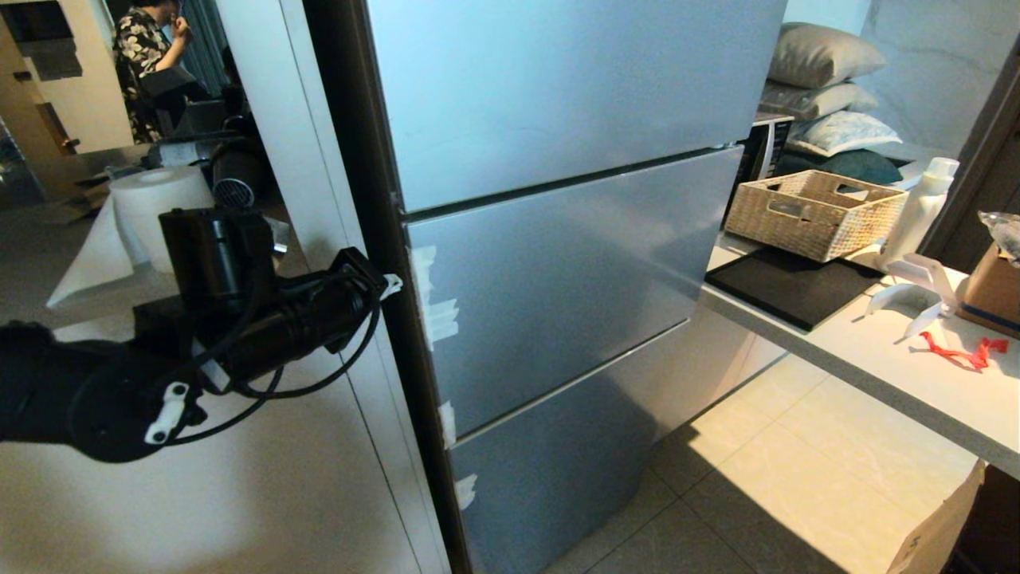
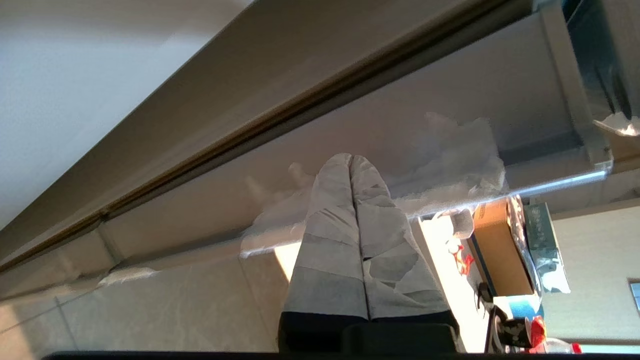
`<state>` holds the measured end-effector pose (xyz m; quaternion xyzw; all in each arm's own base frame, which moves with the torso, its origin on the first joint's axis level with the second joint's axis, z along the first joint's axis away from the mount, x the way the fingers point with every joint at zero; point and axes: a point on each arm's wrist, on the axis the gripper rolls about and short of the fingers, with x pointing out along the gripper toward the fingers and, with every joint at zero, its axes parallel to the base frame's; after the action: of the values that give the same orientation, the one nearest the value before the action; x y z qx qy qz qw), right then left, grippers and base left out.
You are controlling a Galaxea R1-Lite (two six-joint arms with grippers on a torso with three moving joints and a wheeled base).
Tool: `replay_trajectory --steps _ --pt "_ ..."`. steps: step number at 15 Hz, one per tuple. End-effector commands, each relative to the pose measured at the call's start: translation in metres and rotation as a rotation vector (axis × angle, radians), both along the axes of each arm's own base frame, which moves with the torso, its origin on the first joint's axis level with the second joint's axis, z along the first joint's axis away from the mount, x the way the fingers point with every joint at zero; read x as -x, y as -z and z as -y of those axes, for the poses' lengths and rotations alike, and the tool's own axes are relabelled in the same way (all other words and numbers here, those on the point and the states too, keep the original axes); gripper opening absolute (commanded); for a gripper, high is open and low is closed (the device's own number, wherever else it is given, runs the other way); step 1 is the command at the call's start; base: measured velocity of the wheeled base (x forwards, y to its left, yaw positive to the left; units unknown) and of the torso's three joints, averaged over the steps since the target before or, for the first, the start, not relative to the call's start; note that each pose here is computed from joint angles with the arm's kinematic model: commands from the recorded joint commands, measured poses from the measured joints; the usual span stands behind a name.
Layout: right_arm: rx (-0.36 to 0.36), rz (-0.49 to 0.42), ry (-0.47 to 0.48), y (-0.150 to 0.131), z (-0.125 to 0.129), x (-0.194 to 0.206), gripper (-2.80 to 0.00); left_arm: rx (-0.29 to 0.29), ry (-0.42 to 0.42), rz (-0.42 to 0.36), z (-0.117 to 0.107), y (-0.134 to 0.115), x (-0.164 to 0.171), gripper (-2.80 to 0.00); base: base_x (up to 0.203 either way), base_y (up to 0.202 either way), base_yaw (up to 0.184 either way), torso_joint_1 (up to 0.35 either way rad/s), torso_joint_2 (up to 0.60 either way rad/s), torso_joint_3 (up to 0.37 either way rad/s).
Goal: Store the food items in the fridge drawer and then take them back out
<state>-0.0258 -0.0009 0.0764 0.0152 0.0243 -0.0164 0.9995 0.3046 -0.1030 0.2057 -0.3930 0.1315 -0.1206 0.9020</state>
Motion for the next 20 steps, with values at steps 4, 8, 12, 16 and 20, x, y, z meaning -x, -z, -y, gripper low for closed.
replay_trajectory --steps 4,8,12,16,20 --pt "-0.001 -0.001 0.0 0.0 0.0 0.0 -2.8 0.003 -0.005 0.014 0.014 -0.001 -0.01 -2.8 0.0 0.0 0.0 0.0 0.0 0.0" --pt "0.001 -0.002 0.0 0.0 0.0 0.0 -2.8 0.002 0.027 0.016 0.028 -0.001 -0.004 -2.8 0.0 0.0 0.0 0.0 0.0 0.0" --pt "-0.001 -0.002 0.0 0.0 0.0 0.0 -2.8 0.0 0.046 0.017 0.038 -0.002 0.004 -2.8 0.0 0.0 0.0 0.0 0.0 0.0" --pt "-0.001 -0.003 0.0 0.0 0.0 0.0 -2.8 -0.001 0.078 0.015 0.044 -0.003 0.017 -2.8 0.0 0.0 0.0 0.0 0.0 0.0" --pt "0.0 -0.002 0.0 0.0 0.0 0.0 -2.8 -0.012 0.103 -0.005 0.046 0.002 0.03 -2.8 0.0 0.0 0.0 0.0 0.0 0.0"
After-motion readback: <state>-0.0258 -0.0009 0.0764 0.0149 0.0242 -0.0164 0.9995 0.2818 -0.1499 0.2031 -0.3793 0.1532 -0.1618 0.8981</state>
